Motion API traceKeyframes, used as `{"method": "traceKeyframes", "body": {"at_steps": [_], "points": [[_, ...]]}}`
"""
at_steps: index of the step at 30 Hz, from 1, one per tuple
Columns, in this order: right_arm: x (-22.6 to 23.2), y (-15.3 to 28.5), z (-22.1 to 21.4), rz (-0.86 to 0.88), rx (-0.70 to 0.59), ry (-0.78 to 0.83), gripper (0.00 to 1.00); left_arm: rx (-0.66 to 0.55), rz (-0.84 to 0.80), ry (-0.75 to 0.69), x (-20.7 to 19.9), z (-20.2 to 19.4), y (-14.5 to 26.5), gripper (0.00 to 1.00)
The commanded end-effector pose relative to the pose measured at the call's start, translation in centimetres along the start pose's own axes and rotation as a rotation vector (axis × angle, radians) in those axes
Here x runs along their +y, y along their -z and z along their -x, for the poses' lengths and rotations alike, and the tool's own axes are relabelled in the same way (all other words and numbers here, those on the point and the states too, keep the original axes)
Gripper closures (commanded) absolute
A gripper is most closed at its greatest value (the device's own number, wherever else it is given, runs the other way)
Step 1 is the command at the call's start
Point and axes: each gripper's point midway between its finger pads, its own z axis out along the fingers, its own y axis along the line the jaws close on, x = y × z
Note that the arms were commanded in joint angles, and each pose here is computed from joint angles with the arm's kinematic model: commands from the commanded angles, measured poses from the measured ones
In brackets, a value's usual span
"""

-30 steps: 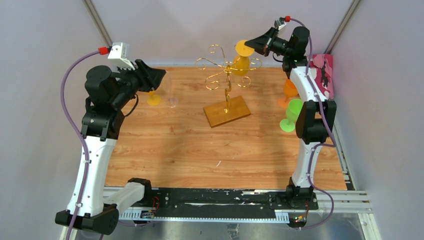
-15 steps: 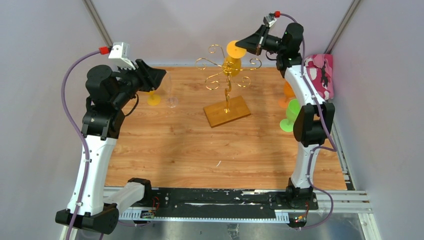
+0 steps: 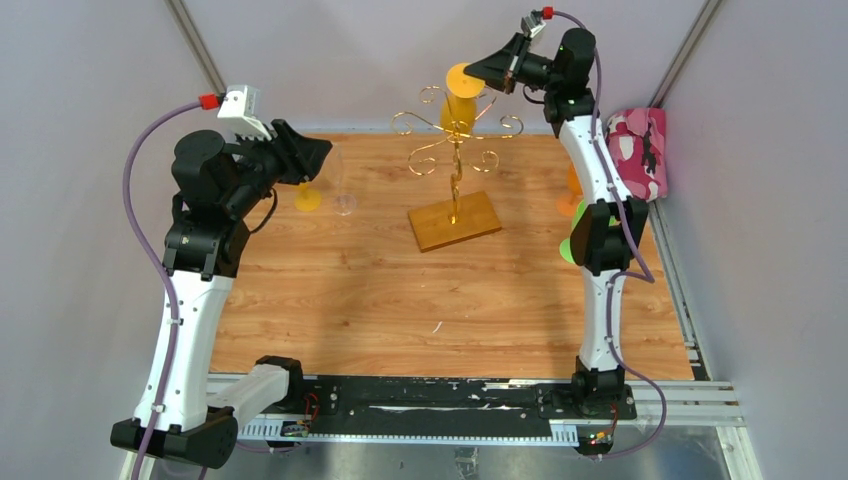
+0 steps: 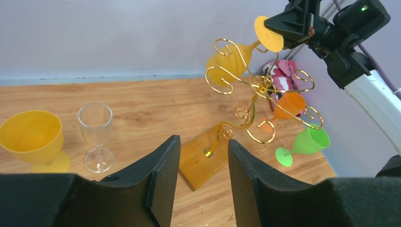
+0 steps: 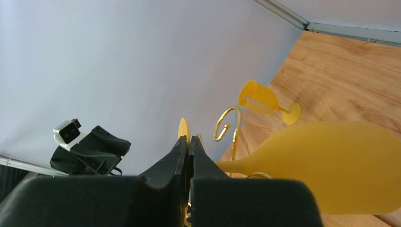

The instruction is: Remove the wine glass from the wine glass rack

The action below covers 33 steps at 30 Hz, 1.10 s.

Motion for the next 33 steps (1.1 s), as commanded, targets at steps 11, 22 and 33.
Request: {"method": "traceKeyframes", "body": {"at_steps": [11,22,33], "points": [[-2.0,4.4,6.1,-0.041,-0.188,0.036,1.00,0.006,0.025,-0.015,0.3,-0.4,0.7,0.54],[2.5,11.4,7.1,-0.058,-0.270,0.136,1.00,0.021,0.066,0.005,1.9,-1.5,-1.1,0.54],[15.9,16.0,0.4,-0.198,-0.321,0.495,1.00,-0.025,0.184,-0.004,4.5,0.5,-4.0,0.53]]}}
